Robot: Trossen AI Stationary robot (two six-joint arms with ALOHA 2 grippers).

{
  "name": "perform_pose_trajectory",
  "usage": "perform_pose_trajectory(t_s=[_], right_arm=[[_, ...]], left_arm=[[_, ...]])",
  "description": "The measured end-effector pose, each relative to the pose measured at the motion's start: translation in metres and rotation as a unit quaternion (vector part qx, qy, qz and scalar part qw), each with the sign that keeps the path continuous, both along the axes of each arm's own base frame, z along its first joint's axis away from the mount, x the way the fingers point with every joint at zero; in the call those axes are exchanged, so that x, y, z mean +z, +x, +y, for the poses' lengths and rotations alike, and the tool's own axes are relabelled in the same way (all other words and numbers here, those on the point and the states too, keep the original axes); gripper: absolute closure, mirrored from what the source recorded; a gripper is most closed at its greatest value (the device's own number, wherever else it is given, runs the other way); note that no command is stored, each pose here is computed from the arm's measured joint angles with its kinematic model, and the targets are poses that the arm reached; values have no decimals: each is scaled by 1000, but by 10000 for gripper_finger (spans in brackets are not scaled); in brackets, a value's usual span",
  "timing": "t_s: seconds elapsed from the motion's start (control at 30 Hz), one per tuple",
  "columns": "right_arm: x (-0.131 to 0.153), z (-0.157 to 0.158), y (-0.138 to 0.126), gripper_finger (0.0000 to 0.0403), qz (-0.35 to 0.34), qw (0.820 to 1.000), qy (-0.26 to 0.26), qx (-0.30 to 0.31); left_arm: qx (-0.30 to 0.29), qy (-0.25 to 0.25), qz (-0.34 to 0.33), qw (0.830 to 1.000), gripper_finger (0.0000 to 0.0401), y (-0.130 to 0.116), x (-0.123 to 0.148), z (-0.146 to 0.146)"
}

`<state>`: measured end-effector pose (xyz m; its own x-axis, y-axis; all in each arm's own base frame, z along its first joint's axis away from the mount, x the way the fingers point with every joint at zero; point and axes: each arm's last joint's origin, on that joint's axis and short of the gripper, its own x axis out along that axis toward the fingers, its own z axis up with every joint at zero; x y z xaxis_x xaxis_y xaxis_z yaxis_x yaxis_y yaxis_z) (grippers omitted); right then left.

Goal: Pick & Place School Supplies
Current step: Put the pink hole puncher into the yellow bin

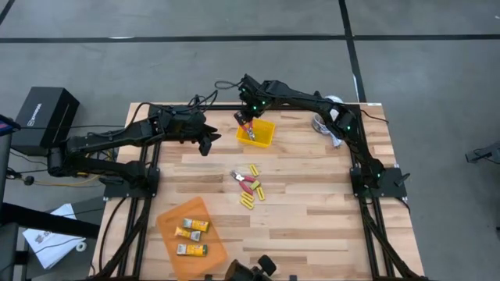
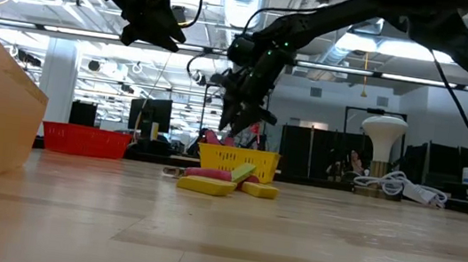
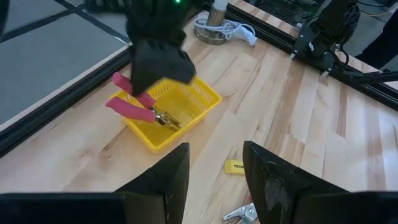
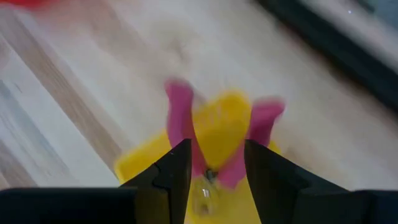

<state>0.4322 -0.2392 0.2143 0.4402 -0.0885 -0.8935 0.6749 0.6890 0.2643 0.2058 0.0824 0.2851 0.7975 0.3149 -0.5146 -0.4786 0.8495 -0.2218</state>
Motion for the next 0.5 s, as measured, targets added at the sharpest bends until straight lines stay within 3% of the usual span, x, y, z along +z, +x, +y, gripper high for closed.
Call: perform_pose_trajectory(t_s=[0.2, 0.5], right_arm=[[-5, -1, 3, 276, 1, 1000, -2, -2], [-5, -2, 3, 326, -2, 1000, -6, -1]], left_arm=[[0, 0, 0, 1000, 257, 0, 0, 0], [0, 0, 0, 1000, 257, 0, 0, 0]])
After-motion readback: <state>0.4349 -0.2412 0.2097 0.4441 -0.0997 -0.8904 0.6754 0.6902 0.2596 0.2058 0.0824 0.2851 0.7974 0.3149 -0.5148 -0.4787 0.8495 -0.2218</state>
